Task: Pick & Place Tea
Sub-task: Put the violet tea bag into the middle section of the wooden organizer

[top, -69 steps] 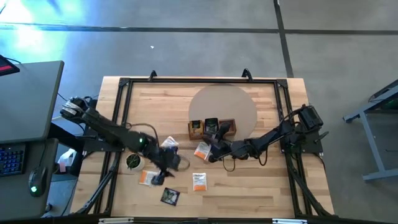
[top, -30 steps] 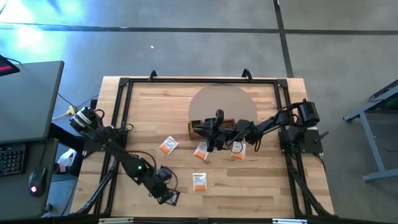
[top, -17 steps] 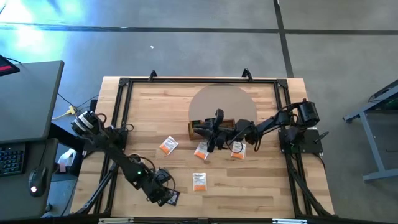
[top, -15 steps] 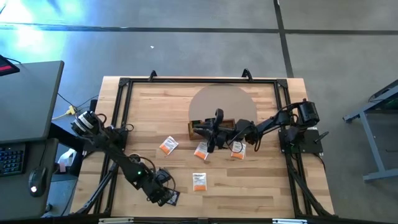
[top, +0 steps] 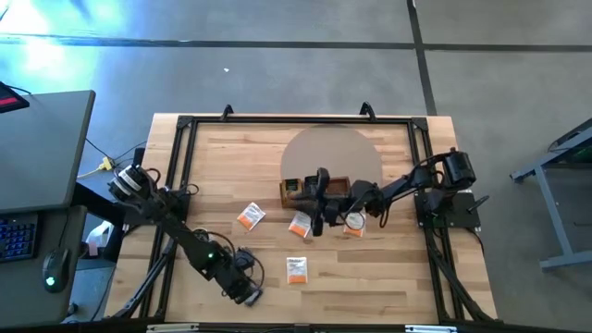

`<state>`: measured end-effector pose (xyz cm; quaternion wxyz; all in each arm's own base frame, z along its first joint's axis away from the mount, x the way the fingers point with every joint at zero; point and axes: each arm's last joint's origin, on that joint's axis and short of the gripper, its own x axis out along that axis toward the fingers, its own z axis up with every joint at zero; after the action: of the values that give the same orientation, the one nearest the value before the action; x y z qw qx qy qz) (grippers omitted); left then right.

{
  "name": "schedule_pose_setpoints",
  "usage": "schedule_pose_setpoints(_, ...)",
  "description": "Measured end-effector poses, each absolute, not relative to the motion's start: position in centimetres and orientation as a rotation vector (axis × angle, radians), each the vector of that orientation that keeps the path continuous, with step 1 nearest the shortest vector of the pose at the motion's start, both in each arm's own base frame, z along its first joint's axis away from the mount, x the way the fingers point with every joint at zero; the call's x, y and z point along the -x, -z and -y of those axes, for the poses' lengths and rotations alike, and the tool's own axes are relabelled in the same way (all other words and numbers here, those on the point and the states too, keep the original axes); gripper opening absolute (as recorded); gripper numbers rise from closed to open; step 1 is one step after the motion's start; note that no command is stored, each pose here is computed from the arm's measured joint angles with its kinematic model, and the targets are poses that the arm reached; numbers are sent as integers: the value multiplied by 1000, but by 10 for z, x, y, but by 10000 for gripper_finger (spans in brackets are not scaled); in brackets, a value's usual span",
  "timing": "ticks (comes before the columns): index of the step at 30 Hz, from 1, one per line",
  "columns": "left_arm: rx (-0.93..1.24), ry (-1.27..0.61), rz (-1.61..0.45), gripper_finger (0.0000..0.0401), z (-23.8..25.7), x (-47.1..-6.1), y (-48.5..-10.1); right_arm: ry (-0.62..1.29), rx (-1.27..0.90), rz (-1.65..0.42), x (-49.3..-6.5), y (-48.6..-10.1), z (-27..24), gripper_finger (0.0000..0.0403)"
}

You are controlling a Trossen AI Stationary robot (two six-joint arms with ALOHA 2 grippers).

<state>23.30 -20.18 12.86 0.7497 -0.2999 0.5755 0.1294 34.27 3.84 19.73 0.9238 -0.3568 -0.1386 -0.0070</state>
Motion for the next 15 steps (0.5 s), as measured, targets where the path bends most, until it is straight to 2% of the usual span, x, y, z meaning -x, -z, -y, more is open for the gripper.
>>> schedule_pose_setpoints(2,650,-288,-1258,7,196,-237,-128,-54,708,286,-342,-195,-45,94)
schedule_pose_setpoints(8,633,-281,-1273,10,177,-251,-128,-383,598,203,-340,-180,-68,94)
schedule_pose_setpoints(15,574,-296,-1234,5,151,-267,-129,-558,476,-27,-346,-174,-112,94)
